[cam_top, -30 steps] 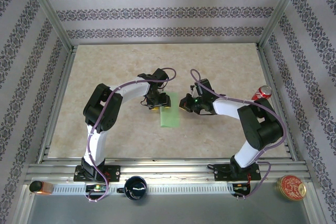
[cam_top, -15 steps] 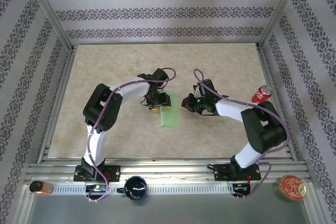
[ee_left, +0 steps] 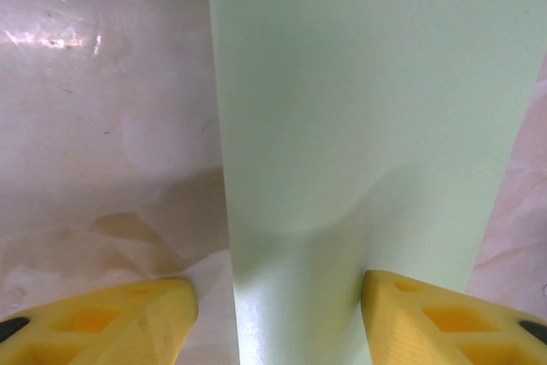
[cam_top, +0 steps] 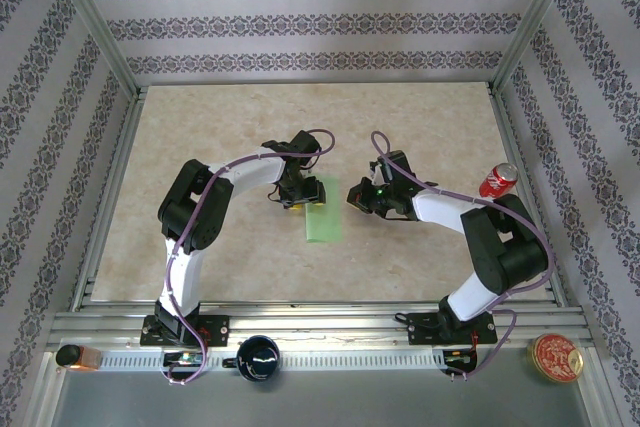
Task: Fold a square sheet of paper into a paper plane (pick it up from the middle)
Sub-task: Hold the square sheet of paper at the center of the table.
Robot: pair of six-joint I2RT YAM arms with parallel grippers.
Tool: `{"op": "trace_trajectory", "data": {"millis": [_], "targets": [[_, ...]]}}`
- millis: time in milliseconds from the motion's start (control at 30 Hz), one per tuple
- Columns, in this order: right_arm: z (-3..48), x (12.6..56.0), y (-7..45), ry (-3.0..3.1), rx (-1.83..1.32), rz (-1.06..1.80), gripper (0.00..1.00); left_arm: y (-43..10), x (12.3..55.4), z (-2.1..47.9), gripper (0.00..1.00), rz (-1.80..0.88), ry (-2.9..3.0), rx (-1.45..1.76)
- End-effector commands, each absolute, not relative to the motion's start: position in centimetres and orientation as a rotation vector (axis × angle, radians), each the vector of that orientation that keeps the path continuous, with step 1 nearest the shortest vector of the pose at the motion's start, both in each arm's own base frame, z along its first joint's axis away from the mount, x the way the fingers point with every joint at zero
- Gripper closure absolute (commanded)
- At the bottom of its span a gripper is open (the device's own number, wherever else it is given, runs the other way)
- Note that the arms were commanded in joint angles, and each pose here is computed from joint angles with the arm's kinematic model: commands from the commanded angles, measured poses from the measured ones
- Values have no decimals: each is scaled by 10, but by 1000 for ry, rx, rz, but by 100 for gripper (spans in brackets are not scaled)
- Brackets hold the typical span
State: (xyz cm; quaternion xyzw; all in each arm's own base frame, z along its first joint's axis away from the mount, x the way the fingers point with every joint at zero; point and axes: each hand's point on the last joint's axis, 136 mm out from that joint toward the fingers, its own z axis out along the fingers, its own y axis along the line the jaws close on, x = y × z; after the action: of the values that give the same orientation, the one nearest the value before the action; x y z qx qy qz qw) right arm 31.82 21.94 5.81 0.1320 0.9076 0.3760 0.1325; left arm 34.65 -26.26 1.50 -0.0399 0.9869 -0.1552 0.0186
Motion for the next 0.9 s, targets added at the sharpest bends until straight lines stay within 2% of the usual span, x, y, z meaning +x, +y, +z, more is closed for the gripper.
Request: {"op": "trace_trajectory", "data": {"millis": [0,500,867], "targets": [[63,320,215,2609,393,1088,100,-225,326,-60,41,-186,3171,-146],[60,331,246,2645,271,1193,100,-227,327,-60,41,-201,3171,-134],[39,333,265,2717,180,1129,100,-227,326,-63,41,-211,3169,-150]]}}
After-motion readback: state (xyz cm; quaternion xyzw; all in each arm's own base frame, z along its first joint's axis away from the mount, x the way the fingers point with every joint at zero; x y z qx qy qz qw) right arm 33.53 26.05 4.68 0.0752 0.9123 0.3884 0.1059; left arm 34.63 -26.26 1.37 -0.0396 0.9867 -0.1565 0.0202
